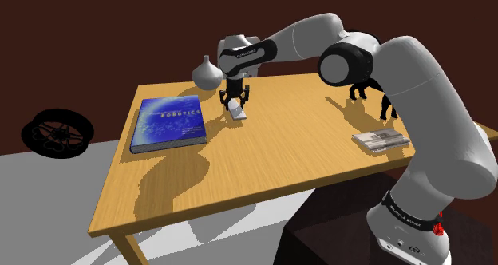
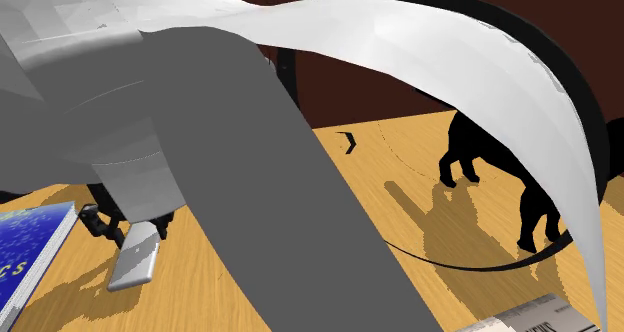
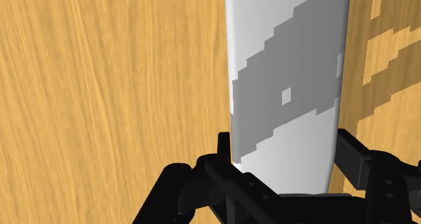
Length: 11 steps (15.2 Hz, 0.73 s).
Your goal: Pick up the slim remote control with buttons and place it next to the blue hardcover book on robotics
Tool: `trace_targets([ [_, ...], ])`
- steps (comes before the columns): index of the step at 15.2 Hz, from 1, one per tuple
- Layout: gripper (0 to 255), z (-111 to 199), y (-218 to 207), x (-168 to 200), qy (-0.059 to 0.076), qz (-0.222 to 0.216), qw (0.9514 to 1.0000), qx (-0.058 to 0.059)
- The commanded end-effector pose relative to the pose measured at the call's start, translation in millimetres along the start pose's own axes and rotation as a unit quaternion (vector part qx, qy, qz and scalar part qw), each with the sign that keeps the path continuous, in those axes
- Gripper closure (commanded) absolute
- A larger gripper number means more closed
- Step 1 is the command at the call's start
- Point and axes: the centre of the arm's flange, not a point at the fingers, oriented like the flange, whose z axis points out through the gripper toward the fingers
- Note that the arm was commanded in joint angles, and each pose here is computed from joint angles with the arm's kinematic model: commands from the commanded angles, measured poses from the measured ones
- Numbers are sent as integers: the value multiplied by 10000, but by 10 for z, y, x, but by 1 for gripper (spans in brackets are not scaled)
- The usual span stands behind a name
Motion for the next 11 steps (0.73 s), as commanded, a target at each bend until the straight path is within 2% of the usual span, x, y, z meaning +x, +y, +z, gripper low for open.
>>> trace_targets([
  [1, 255, -2, 0, 0, 2, 0, 10000, 1],
  [2, 0, -2, 0, 1, 2, 0, 10000, 1],
  [7, 0, -1, 0, 0, 2, 0, 10000, 1],
  [11, 0, -502, 0, 0, 2, 0, 10000, 1],
])
